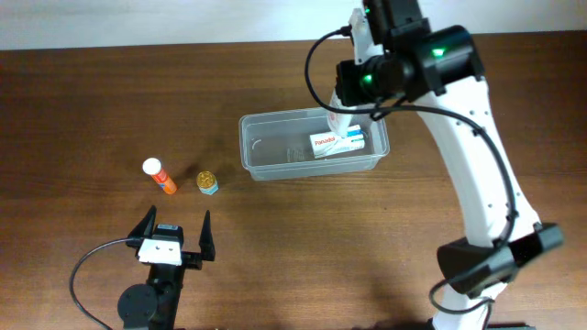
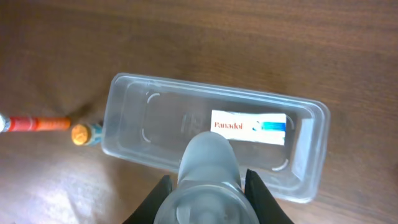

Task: Pack container
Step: 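Lift the spray bottle and carry it over the container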

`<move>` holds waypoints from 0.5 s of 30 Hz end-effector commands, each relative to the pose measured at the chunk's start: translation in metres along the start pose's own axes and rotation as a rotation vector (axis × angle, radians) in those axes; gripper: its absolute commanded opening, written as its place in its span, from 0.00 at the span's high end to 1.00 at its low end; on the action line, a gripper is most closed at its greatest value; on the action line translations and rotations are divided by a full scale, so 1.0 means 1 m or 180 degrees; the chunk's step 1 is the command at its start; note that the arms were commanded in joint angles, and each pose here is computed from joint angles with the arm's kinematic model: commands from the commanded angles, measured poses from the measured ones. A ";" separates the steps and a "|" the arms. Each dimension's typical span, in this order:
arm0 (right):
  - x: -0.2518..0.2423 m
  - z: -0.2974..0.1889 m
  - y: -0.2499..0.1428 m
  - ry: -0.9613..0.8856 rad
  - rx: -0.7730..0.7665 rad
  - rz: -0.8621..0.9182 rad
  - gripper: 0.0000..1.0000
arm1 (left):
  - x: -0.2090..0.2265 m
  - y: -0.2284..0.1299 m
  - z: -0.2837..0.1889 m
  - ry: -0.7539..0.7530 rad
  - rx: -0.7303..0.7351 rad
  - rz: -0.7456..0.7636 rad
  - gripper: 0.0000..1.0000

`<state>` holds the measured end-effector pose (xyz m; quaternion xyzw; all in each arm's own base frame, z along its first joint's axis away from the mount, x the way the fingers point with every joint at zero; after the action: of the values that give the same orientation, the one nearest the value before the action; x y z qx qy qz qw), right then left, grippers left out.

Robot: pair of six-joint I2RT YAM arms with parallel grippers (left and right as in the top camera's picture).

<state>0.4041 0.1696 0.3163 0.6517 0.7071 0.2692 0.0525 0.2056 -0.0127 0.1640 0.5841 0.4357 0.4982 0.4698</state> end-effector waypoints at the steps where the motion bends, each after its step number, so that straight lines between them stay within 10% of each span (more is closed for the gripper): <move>1: 0.014 0.020 0.003 -0.0012 0.0005 0.0053 0.83 | -0.002 -0.001 0.000 -0.0036 -0.0011 0.0039 0.01; 15: 0.069 0.090 -0.002 0.0156 0.0067 -0.0020 0.84 | -0.002 -0.001 0.000 -0.0036 -0.0011 0.0039 0.01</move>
<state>0.4277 0.2534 0.2542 0.6338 0.7262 0.2650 0.0258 0.2056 -0.0127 0.1640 0.5842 0.4356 0.4983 0.4697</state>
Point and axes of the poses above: each gripper's point midway between its finger pads, its own z axis out along the fingers, its own x axis along the line the jaws close on, y = z × x, the point moved 4 cm from there along -z, back along the fingers, and after that the axes turned 7 degrees about z, right-handed, at the moved point
